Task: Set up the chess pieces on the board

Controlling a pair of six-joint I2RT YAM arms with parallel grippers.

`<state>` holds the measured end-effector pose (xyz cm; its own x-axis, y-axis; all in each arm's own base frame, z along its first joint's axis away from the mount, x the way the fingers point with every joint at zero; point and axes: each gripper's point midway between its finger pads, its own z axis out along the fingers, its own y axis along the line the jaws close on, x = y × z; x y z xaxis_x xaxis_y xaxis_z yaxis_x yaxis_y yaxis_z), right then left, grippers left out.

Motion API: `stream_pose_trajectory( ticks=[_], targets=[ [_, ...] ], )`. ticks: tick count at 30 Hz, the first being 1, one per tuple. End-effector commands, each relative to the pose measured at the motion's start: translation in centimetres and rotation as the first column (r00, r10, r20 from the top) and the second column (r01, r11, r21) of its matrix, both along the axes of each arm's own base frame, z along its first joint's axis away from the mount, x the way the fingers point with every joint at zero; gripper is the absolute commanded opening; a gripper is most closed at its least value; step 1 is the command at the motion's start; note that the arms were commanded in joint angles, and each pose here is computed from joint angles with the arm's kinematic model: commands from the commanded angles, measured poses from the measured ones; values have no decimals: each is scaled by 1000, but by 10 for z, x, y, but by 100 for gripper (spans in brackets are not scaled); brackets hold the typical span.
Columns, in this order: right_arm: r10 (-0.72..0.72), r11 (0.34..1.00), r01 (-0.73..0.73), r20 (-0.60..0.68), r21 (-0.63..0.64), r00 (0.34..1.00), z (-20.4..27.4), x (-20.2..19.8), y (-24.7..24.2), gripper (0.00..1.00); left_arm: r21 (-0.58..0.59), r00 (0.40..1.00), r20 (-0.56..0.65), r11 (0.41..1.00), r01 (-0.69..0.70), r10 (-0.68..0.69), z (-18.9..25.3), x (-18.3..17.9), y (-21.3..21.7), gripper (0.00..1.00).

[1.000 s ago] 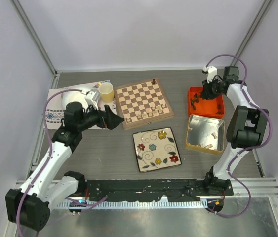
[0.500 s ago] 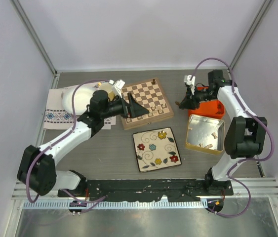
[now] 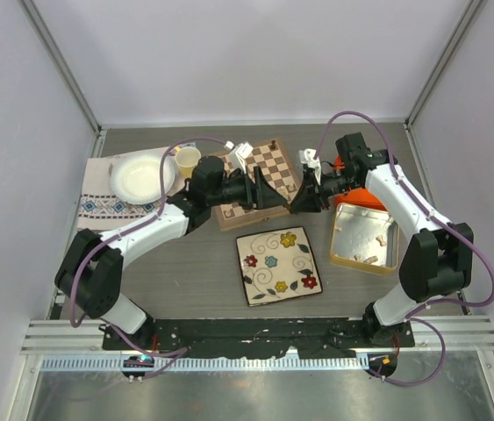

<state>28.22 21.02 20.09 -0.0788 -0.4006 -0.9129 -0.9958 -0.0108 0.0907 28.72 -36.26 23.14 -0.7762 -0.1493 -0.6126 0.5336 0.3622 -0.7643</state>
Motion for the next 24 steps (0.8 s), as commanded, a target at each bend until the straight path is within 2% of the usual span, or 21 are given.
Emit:
stream_pose_trajectory(
  ticks=[1, 15, 19, 20, 22, 23, 24],
  targets=[
    [25, 998, -25, 2, 49, 1000, 13, -12, 7, 5, -17, 996, 78, 999, 34, -32, 16, 2, -10, 62],
    [27, 998, -27, -10, 64, 1000, 17, -13, 13, 4, 11, 994, 54, 995, 98, -99, 3, -7, -21, 36],
    [25, 998, -24, -20, 62, 999, 16, -13, 13, 5, 17, 993, 55, 995, 99, -100, 3, -8, -21, 16],
    [25, 998, -24, -22, 64, 999, 16, -13, 13, 5, 16, 993, 56, 995, 99, -100, 4, -8, -21, 7],
    [-1, 998, 5, -69, 55, 998, 15, -13, 14, 10, 21, 994, 69, 996, 89, -91, 6, -7, -19, 0],
    [-29, 999, 32, -60, 42, 998, 14, -4, 13, 15, 24, 994, 77, 996, 82, -83, 8, -6, -18, 0],
    [-74, 997, 76, -79, 21, 994, 13, 1, 12, 30, 38, 995, 75, 997, 68, -71, 7, -5, -16, 0]
  ],
)
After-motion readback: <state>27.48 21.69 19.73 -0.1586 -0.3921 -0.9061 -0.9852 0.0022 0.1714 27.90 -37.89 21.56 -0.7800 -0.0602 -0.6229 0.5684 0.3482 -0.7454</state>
